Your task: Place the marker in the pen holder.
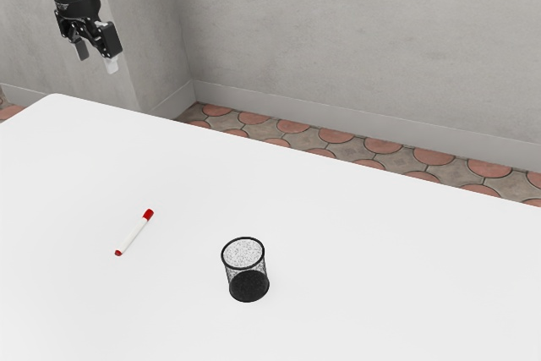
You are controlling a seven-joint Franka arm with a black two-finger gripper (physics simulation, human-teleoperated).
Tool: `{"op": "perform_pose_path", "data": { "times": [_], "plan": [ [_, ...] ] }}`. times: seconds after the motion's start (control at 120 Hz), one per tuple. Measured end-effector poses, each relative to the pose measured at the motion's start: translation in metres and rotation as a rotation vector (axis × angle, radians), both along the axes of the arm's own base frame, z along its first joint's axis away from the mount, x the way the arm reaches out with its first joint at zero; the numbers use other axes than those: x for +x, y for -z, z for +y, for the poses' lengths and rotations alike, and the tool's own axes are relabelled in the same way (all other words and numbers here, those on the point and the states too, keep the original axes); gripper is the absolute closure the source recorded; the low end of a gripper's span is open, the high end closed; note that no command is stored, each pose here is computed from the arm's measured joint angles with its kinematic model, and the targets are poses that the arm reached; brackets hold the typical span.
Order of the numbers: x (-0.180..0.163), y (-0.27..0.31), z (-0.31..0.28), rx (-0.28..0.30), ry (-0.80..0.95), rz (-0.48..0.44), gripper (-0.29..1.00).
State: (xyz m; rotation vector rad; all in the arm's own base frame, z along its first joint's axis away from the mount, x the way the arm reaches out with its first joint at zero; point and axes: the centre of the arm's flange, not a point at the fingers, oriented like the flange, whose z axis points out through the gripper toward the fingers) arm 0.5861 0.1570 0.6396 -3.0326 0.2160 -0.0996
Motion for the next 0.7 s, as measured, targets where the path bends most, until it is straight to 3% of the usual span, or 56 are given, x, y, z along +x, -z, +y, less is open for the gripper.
{"op": "perform_pose_path", "data": {
  "times": [0.383,0.558,0.7],
  "plan": [
    [0.004,0.013,0.012,-0.037,-0.029,0.02,0.02],
    [0.056,0.118,0.003,-0.052,-0.019,0.13,0.02],
    [0.073,0.192,0.001,-0.069,-0.024,0.188,0.02]
  ]
}}
